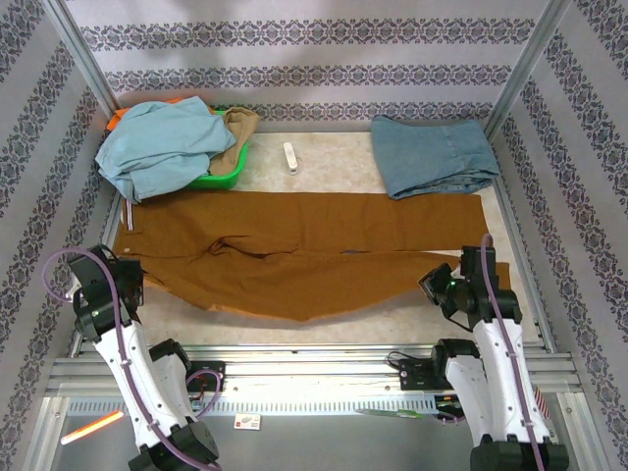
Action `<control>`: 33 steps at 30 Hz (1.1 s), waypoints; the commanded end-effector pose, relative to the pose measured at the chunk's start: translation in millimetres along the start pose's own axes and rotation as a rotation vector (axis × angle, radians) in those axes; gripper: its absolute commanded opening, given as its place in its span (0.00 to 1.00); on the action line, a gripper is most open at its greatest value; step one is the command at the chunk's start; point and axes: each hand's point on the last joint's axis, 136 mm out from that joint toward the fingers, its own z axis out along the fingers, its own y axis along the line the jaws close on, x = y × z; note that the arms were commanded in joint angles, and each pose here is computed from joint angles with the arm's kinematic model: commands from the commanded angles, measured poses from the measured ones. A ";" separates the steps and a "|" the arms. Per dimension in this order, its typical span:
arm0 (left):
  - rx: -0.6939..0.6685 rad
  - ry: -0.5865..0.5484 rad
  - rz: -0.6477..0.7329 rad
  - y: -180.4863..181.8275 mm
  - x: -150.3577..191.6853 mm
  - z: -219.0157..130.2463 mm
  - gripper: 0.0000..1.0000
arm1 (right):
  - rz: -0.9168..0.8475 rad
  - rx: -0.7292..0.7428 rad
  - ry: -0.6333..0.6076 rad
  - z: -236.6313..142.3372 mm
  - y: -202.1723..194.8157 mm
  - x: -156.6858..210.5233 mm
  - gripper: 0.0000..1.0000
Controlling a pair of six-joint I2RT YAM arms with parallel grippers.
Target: Fold and stack the trousers
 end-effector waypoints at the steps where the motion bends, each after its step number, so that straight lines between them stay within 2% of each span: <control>1: 0.040 0.000 0.007 -10.4 3.1 -24.2 0.00 | -0.086 -0.035 -0.005 -30.4 14.5 6.3 0.00; 7: 0.068 -0.062 0.042 -29.7 -7.8 -65.7 0.00 | -0.212 -0.057 -0.074 -73.9 28.9 10.9 0.00; 11: 0.084 -0.101 0.089 -45.7 -16.5 -90.7 0.00 | -0.272 -0.128 -0.114 -94.5 45.0 13.9 0.00; 15: 0.081 -0.103 0.132 -54.8 -19.2 -95.6 0.00 | -0.335 -0.133 -0.189 -113.9 55.2 5.2 0.00; 17: 0.095 -0.090 0.145 -60.2 -19.3 -87.4 0.00 | -0.355 -0.120 -0.200 -110.8 58.7 -1.7 0.00; 20: 0.106 -0.059 0.147 -69.0 -20.9 -61.7 0.00 | -0.358 -0.094 -0.151 -86.0 67.3 -14.7 0.00; 22: 0.092 -0.055 0.152 -77.2 -28.2 -42.9 0.00 | -0.358 -0.097 -0.116 -66.5 79.2 -25.9 0.00; 26: 0.067 -0.062 0.166 -102.8 -48.6 -9.0 0.00 | -0.353 -0.063 -0.135 -34.9 96.1 -62.3 0.00; 33: 0.021 -0.038 0.195 -142.4 -72.1 71.2 0.00 | -0.440 0.035 -0.047 33.4 121.4 -111.3 0.00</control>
